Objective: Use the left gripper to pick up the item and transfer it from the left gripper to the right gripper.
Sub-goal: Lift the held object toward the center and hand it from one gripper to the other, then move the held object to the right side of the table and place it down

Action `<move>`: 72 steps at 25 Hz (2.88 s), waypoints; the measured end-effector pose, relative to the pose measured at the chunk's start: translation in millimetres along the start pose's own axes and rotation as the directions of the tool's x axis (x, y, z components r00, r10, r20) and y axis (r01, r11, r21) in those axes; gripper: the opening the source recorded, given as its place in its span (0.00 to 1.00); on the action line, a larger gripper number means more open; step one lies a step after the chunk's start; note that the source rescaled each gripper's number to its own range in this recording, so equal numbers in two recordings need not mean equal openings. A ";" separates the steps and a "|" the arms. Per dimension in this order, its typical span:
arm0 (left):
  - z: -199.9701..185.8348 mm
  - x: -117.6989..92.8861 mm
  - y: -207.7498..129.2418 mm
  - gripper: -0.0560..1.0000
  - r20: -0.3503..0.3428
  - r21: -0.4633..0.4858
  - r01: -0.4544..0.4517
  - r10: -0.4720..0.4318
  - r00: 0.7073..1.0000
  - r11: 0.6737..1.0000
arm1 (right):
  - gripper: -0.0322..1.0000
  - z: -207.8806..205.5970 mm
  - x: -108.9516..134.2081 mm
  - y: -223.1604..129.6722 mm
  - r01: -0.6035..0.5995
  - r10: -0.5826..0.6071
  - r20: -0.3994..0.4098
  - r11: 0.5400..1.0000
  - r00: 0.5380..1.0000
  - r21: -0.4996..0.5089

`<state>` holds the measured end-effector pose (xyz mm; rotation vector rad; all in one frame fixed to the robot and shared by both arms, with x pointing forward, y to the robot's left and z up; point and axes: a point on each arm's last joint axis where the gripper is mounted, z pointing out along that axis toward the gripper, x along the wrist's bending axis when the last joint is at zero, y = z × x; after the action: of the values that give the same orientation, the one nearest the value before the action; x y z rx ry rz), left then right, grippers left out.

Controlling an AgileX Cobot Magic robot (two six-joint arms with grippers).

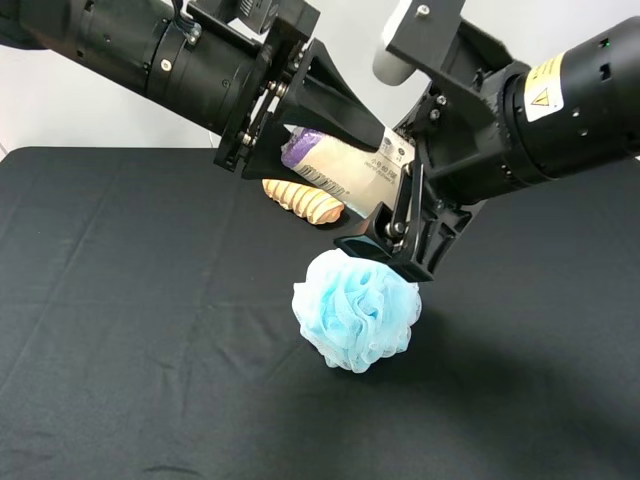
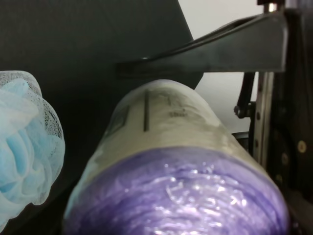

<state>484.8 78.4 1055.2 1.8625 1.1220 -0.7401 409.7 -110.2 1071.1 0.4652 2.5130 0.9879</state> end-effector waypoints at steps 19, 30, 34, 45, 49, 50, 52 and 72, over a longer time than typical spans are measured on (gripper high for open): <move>0.0 0.6 -0.3 0.05 -0.006 0.004 -0.006 0.006 1.000 1.000 | 0.08 0.9 -0.5 0.2 0.008 -0.008 0.005 1.000 1.000 -0.002; -0.8 2.2 2.1 0.97 -0.037 -0.014 -0.024 0.023 0.999 1.000 | 0.08 1.8 0.1 -1.2 0.010 -0.009 -0.002 1.000 1.000 0.013; -0.8 2.3 2.1 0.99 -0.038 -0.015 -0.024 0.023 0.999 1.000 | 0.08 1.8 0.1 -1.3 0.010 -0.010 -0.003 1.000 1.000 0.014; -1.0 -0.7 -2.4 1.00 -0.002 0.035 -0.022 0.022 1.000 0.999 | 0.08 1.8 0.1 -1.3 0.010 -0.010 -0.003 1.000 1.000 0.014; -1.0 -0.7 -2.3 1.00 -0.002 0.034 -0.022 0.022 1.000 0.999 | 0.08 1.8 0.1 -1.3 0.010 -0.010 -0.003 1.000 1.000 0.014; -1.0 -0.7 -2.3 1.00 -0.002 0.034 -0.022 0.022 1.000 0.999 | 0.08 1.8 0.1 -1.3 0.010 -0.010 -0.003 1.000 1.000 0.014; -1.5 -1.4 -2.4 1.00 -0.001 0.033 -0.023 0.023 1.000 0.999 | 0.08 1.7 0.2 -1.2 0.009 -0.009 -0.003 1.000 1.000 0.014; -105.4 -24.6 -13.6 1.00 -0.127 -0.126 -0.148 0.132 0.983 0.981 | 0.08 1.7 0.6 -1.1 0.000 0.000 -0.008 1.000 1.000 0.013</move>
<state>469.3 163.2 1122.0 1.8679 1.0734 -0.4676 409.8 -109.8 1068.9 0.4665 2.5280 0.9755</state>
